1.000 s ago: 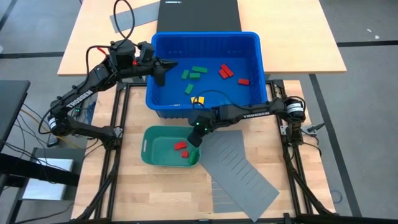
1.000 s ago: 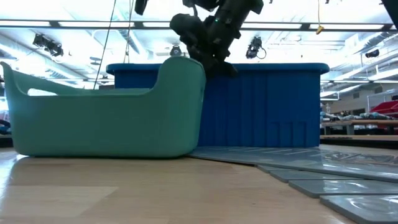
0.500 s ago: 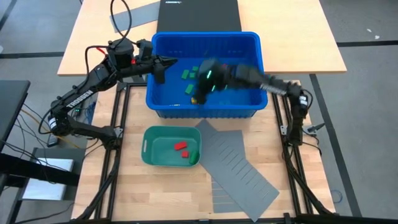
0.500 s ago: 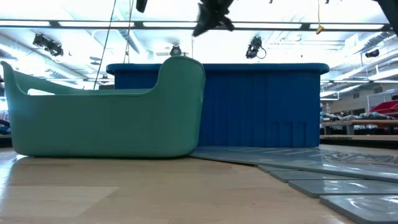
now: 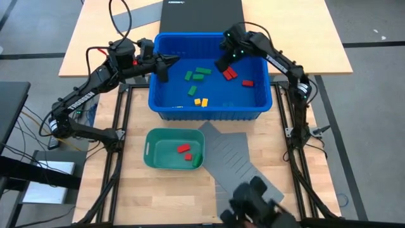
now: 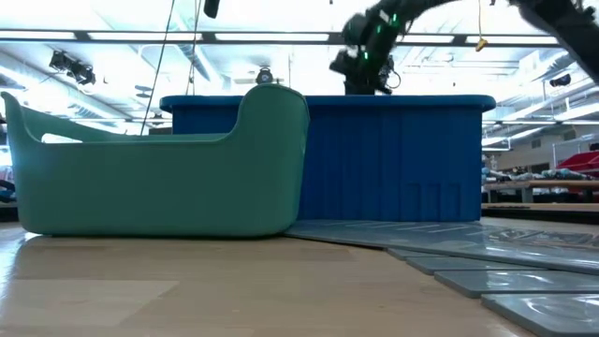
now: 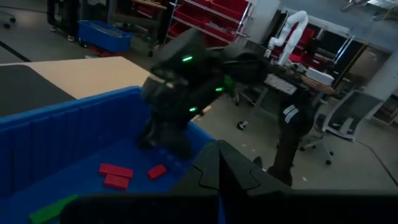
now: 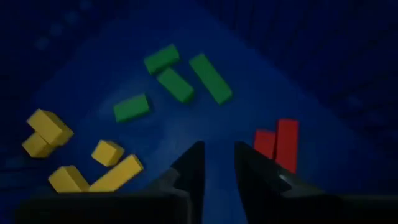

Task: Sort Items/Unsort Items

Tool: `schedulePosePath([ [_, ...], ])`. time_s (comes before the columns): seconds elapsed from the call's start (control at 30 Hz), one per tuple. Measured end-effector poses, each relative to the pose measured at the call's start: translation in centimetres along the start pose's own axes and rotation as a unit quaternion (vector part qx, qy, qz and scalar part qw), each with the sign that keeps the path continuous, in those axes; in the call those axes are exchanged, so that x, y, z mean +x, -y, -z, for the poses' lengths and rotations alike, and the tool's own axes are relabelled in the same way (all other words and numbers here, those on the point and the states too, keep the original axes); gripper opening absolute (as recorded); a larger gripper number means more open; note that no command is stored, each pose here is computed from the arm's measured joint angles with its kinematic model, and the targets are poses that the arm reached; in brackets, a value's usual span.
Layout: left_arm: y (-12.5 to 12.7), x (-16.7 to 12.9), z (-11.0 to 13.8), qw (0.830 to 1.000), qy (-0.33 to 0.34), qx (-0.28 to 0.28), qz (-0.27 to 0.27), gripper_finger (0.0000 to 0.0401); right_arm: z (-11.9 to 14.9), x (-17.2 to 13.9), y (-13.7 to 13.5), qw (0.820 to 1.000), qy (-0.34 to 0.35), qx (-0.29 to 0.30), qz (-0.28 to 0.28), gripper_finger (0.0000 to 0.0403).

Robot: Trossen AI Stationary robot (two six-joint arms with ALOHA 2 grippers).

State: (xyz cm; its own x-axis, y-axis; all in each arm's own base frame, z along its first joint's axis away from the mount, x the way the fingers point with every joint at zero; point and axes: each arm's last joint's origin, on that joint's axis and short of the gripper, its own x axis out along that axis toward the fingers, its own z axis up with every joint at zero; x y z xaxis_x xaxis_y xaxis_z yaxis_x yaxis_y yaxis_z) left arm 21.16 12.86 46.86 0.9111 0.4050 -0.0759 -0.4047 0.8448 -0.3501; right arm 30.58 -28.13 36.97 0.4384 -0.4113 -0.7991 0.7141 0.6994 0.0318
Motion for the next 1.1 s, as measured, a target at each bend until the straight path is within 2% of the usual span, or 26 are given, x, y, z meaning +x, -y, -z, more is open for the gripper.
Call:
schedulePosePath([
  [0.1,-0.1,0.0,0.0,1.000,0.005,0.000,-0.013,0.0001,0.5,3.3,2.2,0.999,-0.050,0.013,-0.012,0.0121],
  [0.23,-0.2,0.0,-0.1,0.999,0.012,-0.002,-0.032,0.0001,1.5,8.2,4.5,0.994,-0.109,0.010,0.014,0.0170],
  [0.47,-0.1,0.0,-0.2,0.999,0.021,-0.020,-0.030,0.0001,3.8,14.5,6.6,0.981,-0.191,0.019,0.015,0.0260],
  [0.67,-0.1,0.0,-0.2,0.999,0.021,-0.028,-0.031,0.0001,4.7,17.0,8.2,0.978,-0.205,0.020,0.041,0.0319],
  [0.8,-0.1,0.0,-0.2,0.999,0.021,-0.035,-0.030,0.0001,4.4,17.3,8.8,0.981,-0.185,0.019,0.051,0.0344],
  [0.97,-0.1,0.0,-0.2,0.999,0.021,-0.038,-0.031,0.0001,3.8,17.6,9.3,0.988,-0.147,0.023,0.029,0.0349],
  [1.1,-0.1,0.0,-0.2,0.999,0.021,-0.038,-0.030,0.0001,4.3,18.8,9.7,0.987,-0.154,0.033,0.030,0.0344],
])
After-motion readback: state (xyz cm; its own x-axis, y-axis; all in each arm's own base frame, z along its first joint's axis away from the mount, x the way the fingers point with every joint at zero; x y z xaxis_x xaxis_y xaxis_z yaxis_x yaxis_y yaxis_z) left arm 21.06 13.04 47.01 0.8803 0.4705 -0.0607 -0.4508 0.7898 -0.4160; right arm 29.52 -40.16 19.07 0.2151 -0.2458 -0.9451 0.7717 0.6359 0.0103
